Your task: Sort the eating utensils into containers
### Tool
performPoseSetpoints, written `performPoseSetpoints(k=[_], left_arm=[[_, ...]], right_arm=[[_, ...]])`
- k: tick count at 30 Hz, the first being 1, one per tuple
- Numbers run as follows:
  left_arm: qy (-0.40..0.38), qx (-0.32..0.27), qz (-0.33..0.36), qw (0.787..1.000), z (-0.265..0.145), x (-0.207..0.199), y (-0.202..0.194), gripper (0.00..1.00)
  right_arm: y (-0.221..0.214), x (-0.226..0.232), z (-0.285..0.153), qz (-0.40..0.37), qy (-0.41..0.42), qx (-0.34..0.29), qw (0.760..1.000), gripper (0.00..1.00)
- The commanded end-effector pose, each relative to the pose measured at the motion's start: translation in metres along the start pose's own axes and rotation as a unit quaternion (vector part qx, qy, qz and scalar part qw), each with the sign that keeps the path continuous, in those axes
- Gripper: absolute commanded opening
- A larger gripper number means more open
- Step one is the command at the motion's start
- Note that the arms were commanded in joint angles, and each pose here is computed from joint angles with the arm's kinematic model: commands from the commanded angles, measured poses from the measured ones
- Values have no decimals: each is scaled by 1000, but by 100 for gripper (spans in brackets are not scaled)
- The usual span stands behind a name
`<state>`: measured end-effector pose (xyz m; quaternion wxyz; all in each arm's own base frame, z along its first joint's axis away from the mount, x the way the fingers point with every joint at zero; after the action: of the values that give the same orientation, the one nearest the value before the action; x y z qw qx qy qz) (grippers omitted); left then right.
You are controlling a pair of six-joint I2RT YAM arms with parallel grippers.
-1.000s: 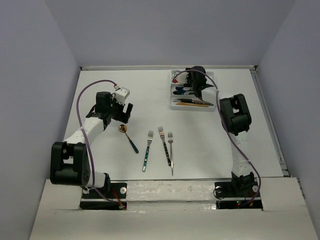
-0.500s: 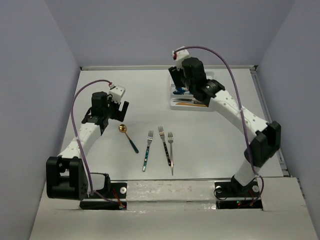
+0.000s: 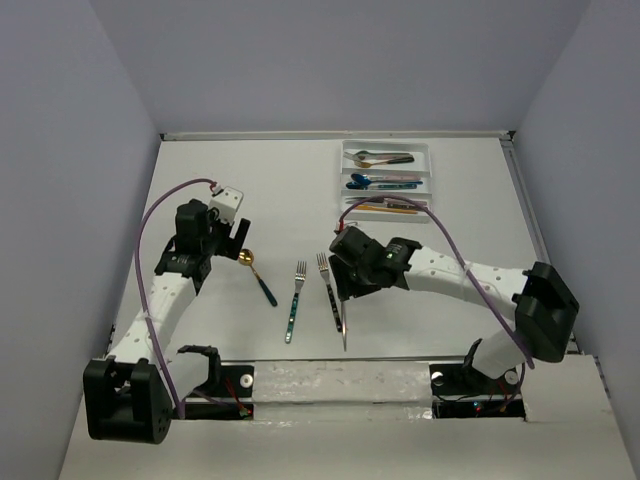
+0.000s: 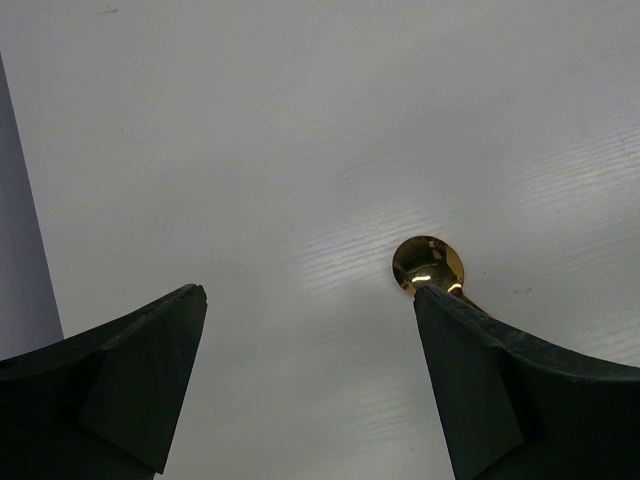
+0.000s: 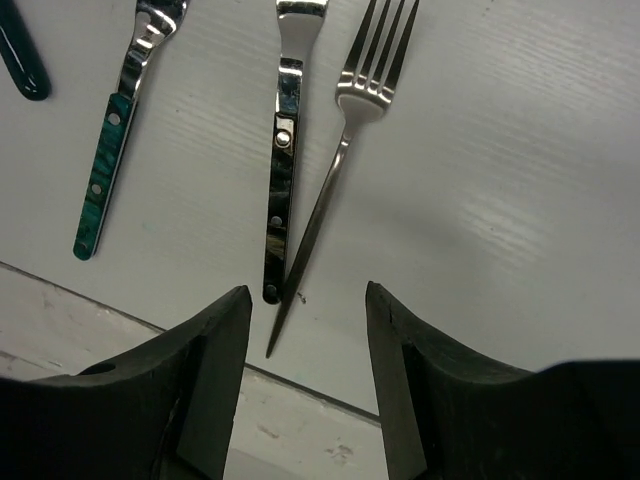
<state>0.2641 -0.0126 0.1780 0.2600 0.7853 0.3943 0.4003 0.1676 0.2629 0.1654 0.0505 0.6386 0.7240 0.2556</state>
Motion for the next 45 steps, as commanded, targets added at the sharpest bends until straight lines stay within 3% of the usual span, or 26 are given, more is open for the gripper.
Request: performPoseSetpoints(k=[1,17,24,37,45], left_arm=[[6,-3,1,1000,-6,2,-2,99],[5,1,0,1000,-3,0,-5,99],[6,7,1,1000,-1,0,-8,99],[7,9,0,1000,0,0,-9,99],[11,10,0,1000,0,0,-9,99]], right_arm=[[-4,16,18,54,23,5,998,53],[-22,-2,88,34,-81,28,996,43],[-39,-22,104,29,-131,44,990,33],[-49,-38,80,30,-130,45,990,33],[-48,-37,94,14,-146,51,988,32]])
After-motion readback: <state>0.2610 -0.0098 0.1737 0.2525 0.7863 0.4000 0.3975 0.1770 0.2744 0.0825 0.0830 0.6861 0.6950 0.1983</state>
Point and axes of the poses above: each gripper's point midway between its finger pads, its own z axis out along the fingers, its own x axis along the line the jaws close on, y = z × x, the point moved 7 cm from there along -z, back along the fingers, and after that the axes turned 11 degrees about z, right-handed, at the moved point
